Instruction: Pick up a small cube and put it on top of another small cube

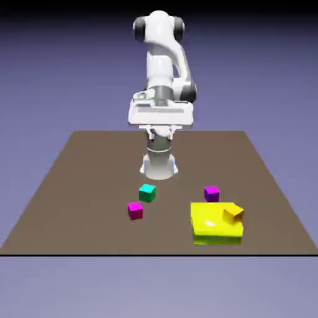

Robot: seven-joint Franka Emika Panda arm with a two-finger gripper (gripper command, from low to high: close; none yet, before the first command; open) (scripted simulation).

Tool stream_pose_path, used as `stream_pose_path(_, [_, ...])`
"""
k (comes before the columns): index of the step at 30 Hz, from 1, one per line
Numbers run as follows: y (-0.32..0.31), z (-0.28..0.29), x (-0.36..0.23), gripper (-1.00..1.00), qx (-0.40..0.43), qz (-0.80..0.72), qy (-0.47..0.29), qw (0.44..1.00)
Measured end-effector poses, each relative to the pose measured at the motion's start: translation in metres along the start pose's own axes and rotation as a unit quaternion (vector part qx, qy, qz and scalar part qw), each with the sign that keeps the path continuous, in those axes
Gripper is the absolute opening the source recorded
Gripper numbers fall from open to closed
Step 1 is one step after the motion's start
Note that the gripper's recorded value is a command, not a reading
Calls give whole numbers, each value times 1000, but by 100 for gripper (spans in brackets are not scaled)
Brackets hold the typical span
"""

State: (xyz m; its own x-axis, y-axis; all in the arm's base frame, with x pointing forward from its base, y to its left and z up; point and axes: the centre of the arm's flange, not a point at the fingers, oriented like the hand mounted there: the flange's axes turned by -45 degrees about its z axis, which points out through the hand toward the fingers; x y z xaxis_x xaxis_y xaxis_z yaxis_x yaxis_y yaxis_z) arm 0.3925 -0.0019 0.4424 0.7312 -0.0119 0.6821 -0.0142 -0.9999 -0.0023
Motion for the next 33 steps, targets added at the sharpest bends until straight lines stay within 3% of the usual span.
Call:
stream_pose_path(10, [57, 95, -91, 0, -88, 277, -176, 941])
stream_pose_path(20, [97, 149, -208, 0, -201, 528, -312, 764])
stream_pose_path(28, [96, 194, -249, 0, -200, 527, -313, 764])
stream_pose_path(29, [96, 200, -256, -100, -200, 527, -313, 764])
stream_pose_path(33, [96, 188, -242, -100, -200, 528, -312, 764])
